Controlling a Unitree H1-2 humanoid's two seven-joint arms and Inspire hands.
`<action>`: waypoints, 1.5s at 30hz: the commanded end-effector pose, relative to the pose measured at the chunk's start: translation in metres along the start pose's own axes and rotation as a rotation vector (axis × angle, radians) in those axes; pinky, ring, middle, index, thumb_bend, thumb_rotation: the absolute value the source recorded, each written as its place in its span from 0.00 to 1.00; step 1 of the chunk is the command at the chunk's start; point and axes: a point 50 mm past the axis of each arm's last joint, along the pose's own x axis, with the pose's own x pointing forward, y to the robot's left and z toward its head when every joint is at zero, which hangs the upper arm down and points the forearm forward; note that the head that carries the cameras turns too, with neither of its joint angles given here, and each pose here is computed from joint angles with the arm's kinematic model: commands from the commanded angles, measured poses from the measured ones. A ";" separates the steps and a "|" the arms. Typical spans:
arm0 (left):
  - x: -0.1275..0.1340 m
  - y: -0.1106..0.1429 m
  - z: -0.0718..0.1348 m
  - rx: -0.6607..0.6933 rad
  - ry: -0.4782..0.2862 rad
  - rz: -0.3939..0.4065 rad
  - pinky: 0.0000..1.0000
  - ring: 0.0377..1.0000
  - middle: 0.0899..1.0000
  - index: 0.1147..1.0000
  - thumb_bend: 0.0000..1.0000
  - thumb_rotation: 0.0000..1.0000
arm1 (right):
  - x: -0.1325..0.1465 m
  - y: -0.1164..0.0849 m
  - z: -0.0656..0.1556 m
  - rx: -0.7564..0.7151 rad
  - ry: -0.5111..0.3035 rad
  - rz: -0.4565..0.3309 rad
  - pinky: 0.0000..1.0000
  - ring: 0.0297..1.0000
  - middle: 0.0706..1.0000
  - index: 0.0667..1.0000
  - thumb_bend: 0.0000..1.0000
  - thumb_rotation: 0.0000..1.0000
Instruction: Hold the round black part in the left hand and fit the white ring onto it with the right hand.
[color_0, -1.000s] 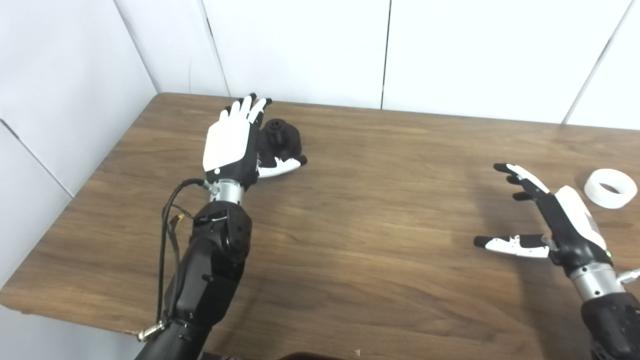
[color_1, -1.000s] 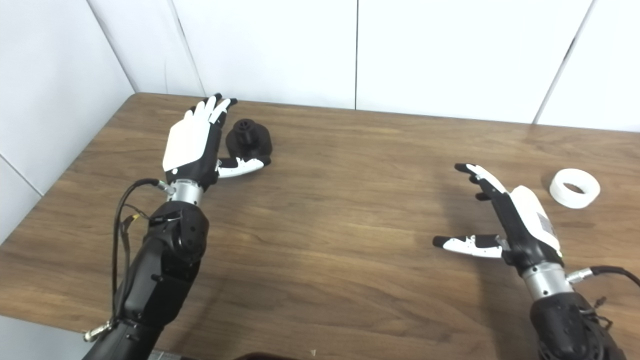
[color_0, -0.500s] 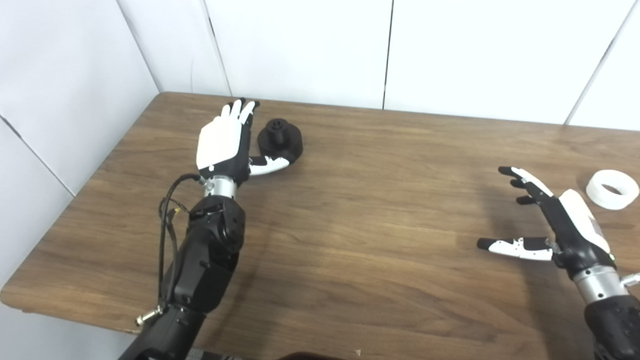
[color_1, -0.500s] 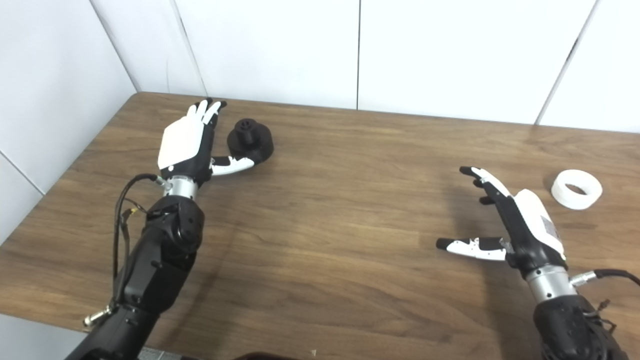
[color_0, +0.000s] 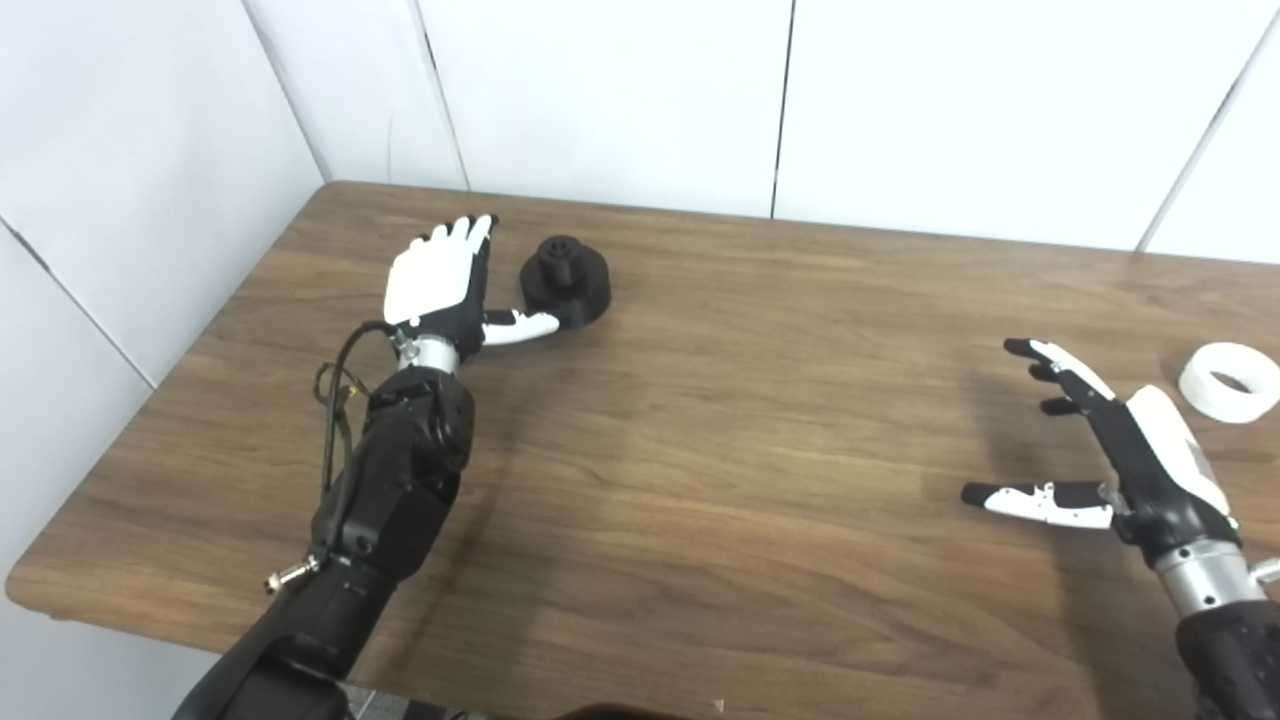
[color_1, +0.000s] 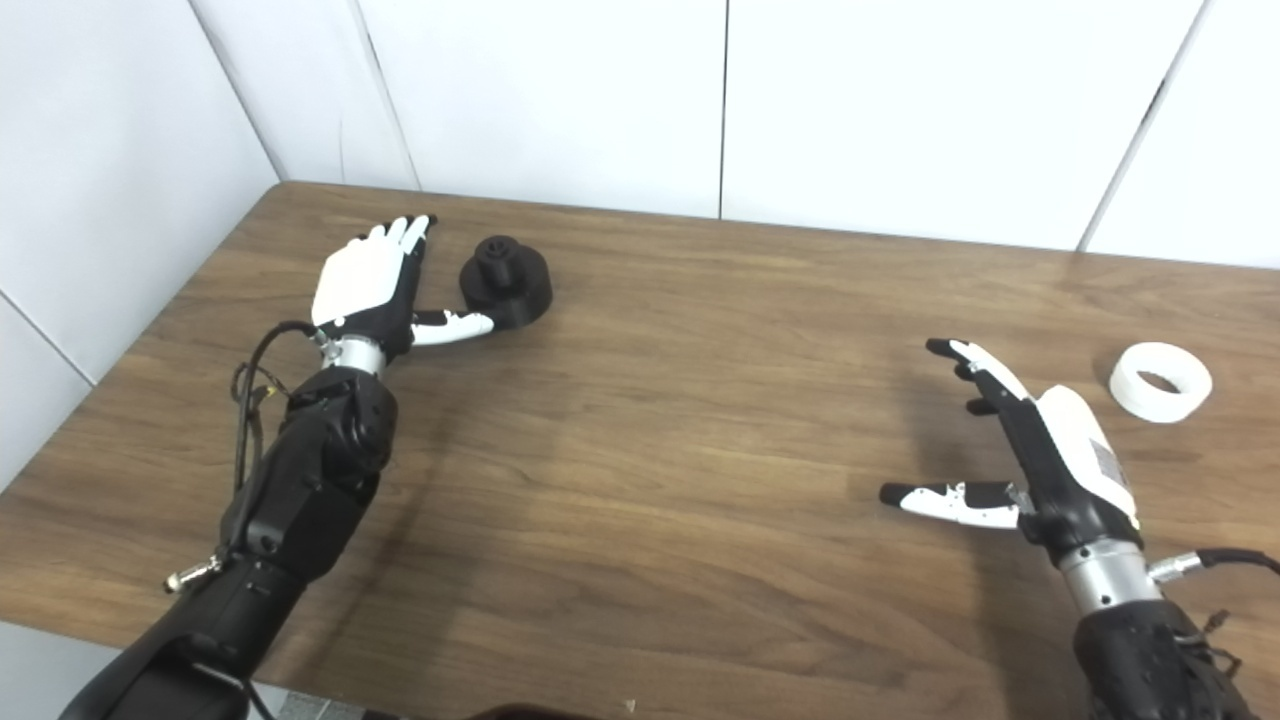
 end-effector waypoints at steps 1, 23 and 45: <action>0.020 0.029 0.006 0.014 -0.024 0.057 1.00 1.00 1.00 0.93 1.00 0.61 | 0.007 -0.017 0.015 -0.019 -0.087 -0.059 0.75 0.87 0.91 0.86 0.81 0.21; 0.041 -0.003 0.018 0.031 -0.038 -0.094 1.00 1.00 1.00 0.82 1.00 0.58 | 0.002 -0.021 0.017 -0.007 -0.077 -0.077 0.75 0.86 0.92 0.86 0.82 0.23; 0.058 -0.033 0.034 -0.070 -0.056 0.004 1.00 1.00 1.00 0.80 1.00 0.46 | -0.008 -0.028 0.018 -0.001 -0.060 -0.078 0.70 0.84 0.92 0.85 0.80 0.19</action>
